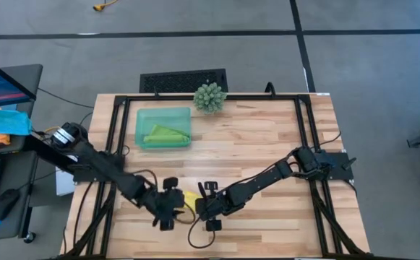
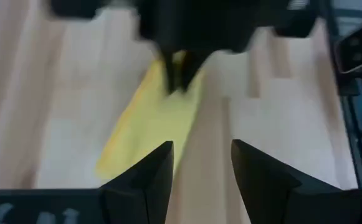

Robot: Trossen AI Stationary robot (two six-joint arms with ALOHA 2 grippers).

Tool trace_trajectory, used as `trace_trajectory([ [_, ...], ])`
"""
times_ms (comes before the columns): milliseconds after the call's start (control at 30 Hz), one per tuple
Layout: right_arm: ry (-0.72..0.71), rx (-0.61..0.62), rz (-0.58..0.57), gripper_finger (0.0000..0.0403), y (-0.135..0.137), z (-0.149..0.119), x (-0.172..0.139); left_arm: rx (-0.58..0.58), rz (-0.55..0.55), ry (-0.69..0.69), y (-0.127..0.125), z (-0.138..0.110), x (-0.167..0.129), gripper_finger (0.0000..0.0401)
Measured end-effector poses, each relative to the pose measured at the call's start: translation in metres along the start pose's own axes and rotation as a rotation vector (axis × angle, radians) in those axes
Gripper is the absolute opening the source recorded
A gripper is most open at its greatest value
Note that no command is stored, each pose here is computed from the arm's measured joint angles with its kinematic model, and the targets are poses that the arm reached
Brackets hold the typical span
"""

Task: Roll microfiber towels into tight, uniform cylinder then place into a basket
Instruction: Roll the yellow towel

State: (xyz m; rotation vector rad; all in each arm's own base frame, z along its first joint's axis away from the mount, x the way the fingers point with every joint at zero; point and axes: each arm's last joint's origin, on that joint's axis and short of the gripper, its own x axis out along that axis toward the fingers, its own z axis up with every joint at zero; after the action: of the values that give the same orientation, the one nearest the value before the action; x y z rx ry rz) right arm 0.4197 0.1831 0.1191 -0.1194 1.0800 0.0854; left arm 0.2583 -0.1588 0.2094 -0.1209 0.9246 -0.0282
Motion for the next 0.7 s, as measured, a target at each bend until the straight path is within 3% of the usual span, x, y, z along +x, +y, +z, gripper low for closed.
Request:
trace_trajectory([
  [200, 0.0, 0.0, 0.001, 0.0054, 0.0, 0.0, 0.0, 0.057, 0.03, 0.004, -0.01, -0.013, 0.024, 0.0155],
  [700, 0.002, 0.0, 0.003, 0.0054, 0.0, 0.0, 0.0, 0.048, 0.096, 0.085, 0.009, -0.017, 0.06, 0.0155],
])
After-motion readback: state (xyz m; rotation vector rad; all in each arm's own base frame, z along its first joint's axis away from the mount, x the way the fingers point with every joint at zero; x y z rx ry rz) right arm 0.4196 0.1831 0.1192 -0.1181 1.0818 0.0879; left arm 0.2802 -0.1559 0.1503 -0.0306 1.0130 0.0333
